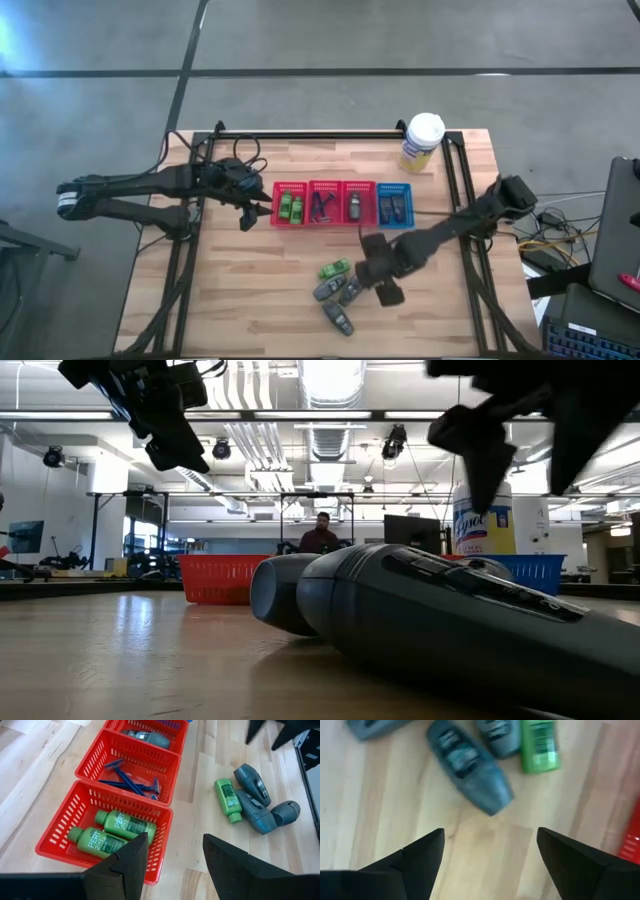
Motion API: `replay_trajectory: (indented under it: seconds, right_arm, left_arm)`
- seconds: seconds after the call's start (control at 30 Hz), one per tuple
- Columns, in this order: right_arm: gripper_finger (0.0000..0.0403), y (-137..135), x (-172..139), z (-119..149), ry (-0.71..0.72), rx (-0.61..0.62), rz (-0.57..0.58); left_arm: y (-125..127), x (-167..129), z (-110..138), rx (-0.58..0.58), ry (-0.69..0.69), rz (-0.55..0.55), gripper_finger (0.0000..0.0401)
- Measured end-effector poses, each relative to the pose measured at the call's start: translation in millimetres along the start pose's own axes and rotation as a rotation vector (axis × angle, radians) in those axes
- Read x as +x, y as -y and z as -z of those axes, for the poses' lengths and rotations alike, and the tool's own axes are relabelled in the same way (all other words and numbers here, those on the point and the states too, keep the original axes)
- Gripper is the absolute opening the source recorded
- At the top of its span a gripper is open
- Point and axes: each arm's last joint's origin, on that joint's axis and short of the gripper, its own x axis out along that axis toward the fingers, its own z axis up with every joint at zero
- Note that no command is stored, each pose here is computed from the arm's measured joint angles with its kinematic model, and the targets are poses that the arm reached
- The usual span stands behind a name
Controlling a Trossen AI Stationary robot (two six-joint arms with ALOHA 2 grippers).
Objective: Pick & Place Travel size toiletries
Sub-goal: Put the gray deodorant into the right red bin
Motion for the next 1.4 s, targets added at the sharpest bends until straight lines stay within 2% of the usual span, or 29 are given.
replay_trajectory:
  seconds: [0.1,0.2,0.3,0.6,0.73,0.8,0.9,1.1,1.27,1.4]
  right_arm:
    - [0.0306,-13.0,8.1,1.7,-0.015,-0.047,0.024]
    - [0.0304,-13.4,17.7,-5.0,-0.001,-0.054,0.046]
    - [0.0309,-11.1,27.7,-13.3,0.019,-0.057,0.030]
    - [0.0328,-13.7,61.8,-22.7,-0.050,-0.181,0.006]
    - [0.0320,-17.4,71.6,-33.8,-0.051,-0.246,-0.008]
    - [0.0307,-19.8,76.6,-37.8,-0.059,-0.257,-0.050]
    - [0.0281,-22.3,89.3,-38.4,-0.109,-0.239,-0.095]
    - [0.0207,-22.9,90.8,-40.0,-0.182,-0.183,-0.083]
    - [0.0201,-19.6,75.4,-41.6,-0.187,-0.100,-0.055]
    - [0.0201,-7.4,36.7,-37.3,-0.174,0.044,0.046]
  left_arm:
    - [0.0,0.0,0.0,0.000,0.000,0.000,0.0195]
    - [0.0,-0.1,-0.1,0.013,0.001,0.000,0.0195]
    - [0.0,0.0,-0.1,0.021,0.001,0.000,0.0195]
    - [-0.1,0.0,0.0,0.021,0.000,0.000,0.0195]
    - [-0.1,0.0,0.0,0.021,0.000,0.000,0.0195]
    - [0.0,0.0,0.0,0.021,0.000,0.000,0.0195]
    - [0.0,0.0,0.0,0.021,0.000,0.000,0.0195]
    - [-0.1,0.0,0.0,0.020,0.000,0.000,0.0195]
    - [-0.1,0.0,0.0,0.020,0.000,0.000,0.0195]
    - [-0.1,0.0,-0.1,0.023,0.001,0.000,0.0195]
